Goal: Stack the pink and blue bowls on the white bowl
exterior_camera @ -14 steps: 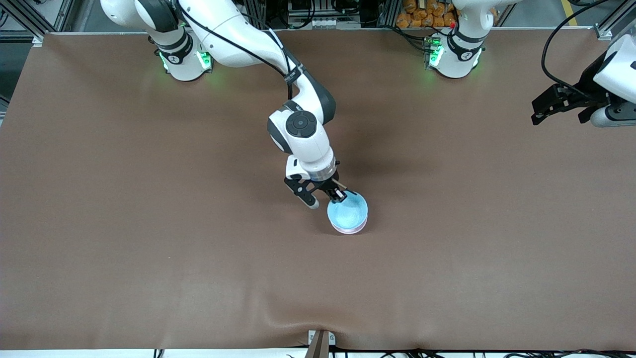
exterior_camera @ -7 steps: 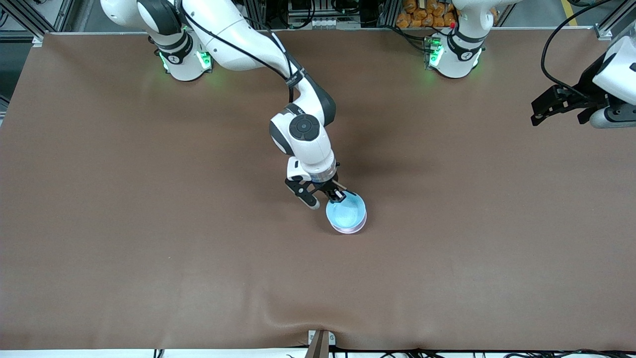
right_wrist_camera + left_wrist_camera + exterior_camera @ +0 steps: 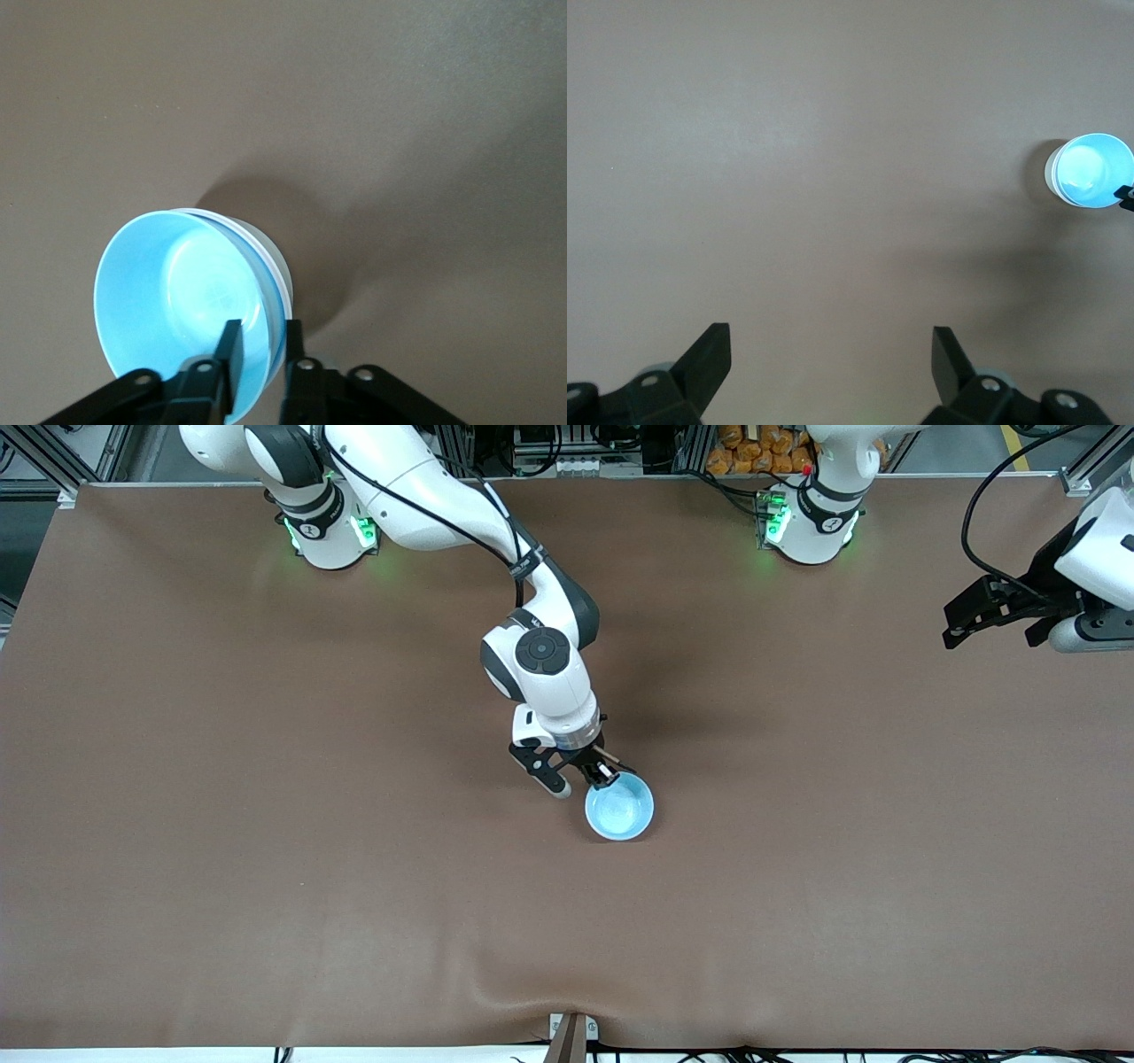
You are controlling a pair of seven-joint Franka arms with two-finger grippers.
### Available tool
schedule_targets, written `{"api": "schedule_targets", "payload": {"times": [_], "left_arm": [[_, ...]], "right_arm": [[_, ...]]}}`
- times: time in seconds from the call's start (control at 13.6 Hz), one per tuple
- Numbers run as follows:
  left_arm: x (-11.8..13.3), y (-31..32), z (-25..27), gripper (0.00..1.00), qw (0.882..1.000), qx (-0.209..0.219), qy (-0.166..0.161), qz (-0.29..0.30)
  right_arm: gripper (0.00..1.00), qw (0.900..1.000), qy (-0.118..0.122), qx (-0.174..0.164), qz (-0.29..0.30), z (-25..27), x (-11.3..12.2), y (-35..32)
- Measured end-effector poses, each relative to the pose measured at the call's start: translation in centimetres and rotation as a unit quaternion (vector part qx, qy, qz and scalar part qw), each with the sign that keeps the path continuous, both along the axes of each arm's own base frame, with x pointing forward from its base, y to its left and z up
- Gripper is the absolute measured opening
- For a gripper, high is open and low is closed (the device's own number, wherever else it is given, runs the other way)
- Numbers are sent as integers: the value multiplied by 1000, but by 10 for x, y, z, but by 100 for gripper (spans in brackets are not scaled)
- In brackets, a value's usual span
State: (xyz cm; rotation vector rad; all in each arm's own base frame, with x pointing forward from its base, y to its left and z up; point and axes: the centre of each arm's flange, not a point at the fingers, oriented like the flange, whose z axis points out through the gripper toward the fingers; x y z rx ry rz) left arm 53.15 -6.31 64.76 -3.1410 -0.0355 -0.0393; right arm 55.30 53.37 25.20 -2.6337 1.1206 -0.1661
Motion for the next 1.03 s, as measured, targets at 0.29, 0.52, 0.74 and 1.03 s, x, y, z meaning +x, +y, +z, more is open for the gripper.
{"api": "schedule_targets", "payload": {"times": [0.29,0.52,0.74,1.03], "left_arm": [[-3,-4,6,100,1000,1,-6,-4],[-5,-2,10,100,1000,2,-9,-1],[-5,1,10,100,1000,2,-9,2],[-5,1,10,100,1000,2,-8,2]], "right_arm": [[73,1000,-13,8,-3,16,8,0],[100,999,-31,18,-15,50,28,-16],[100,999,-26,-11,32,95,51,-55],[100,989,15,-63,130,150,72,-130]]}}
